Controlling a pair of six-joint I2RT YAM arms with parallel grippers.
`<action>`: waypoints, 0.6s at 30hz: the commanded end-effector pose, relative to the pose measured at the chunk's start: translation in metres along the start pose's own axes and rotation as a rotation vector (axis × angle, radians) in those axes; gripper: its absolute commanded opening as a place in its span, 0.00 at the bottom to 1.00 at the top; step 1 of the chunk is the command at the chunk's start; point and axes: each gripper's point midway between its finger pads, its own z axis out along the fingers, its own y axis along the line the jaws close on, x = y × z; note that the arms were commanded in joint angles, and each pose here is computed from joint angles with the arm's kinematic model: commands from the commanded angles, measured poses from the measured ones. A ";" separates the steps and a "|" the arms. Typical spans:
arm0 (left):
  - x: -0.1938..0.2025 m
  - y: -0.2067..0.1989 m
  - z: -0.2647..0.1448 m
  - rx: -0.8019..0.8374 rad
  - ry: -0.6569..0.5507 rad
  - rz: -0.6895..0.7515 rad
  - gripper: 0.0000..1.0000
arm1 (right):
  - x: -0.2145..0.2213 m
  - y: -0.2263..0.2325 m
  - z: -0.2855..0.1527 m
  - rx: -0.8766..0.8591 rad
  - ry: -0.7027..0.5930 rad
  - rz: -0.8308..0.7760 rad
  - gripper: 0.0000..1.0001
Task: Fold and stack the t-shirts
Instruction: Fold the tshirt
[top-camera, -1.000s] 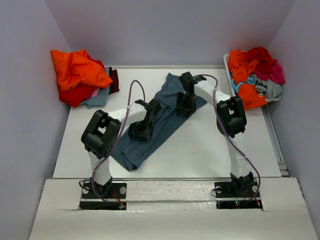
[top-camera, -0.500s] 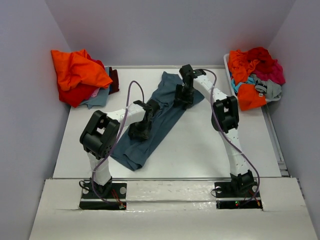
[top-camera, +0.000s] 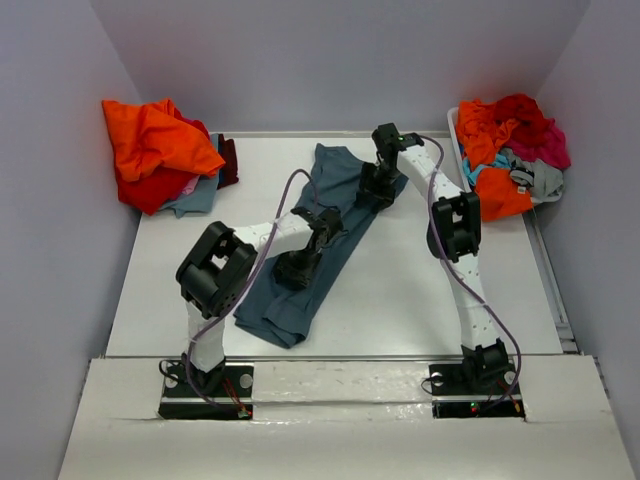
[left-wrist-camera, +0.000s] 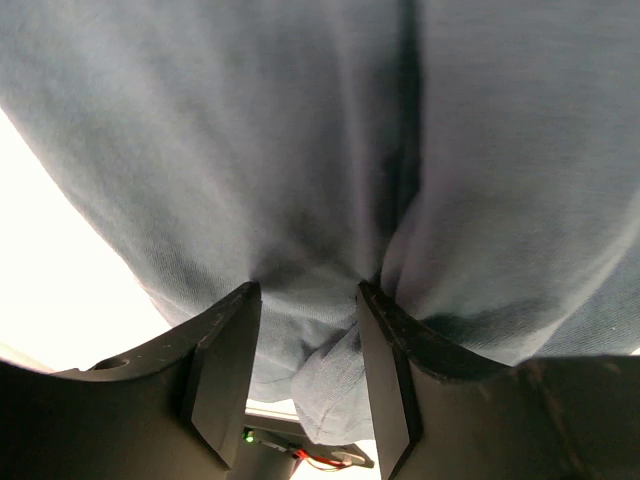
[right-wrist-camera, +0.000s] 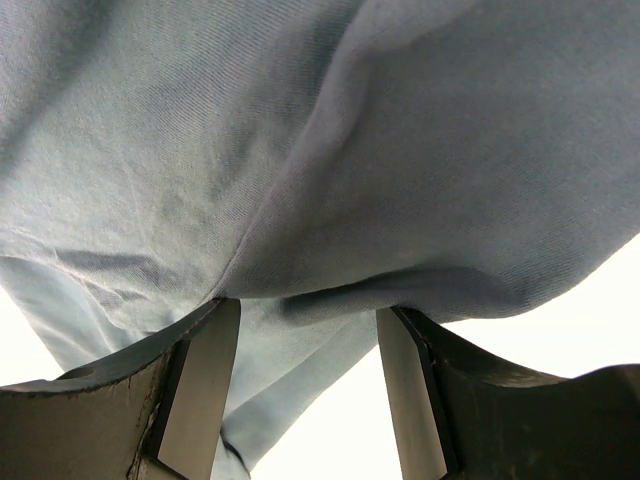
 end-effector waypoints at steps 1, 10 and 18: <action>0.017 -0.033 0.012 0.063 0.092 0.072 0.56 | -0.013 -0.030 0.020 0.073 -0.027 -0.028 0.63; 0.000 -0.075 -0.010 0.083 0.036 0.189 0.56 | -0.005 -0.043 0.012 0.123 -0.028 -0.052 0.63; -0.020 -0.114 -0.028 0.133 -0.025 0.250 0.55 | 0.000 -0.047 0.007 0.135 -0.018 -0.057 0.63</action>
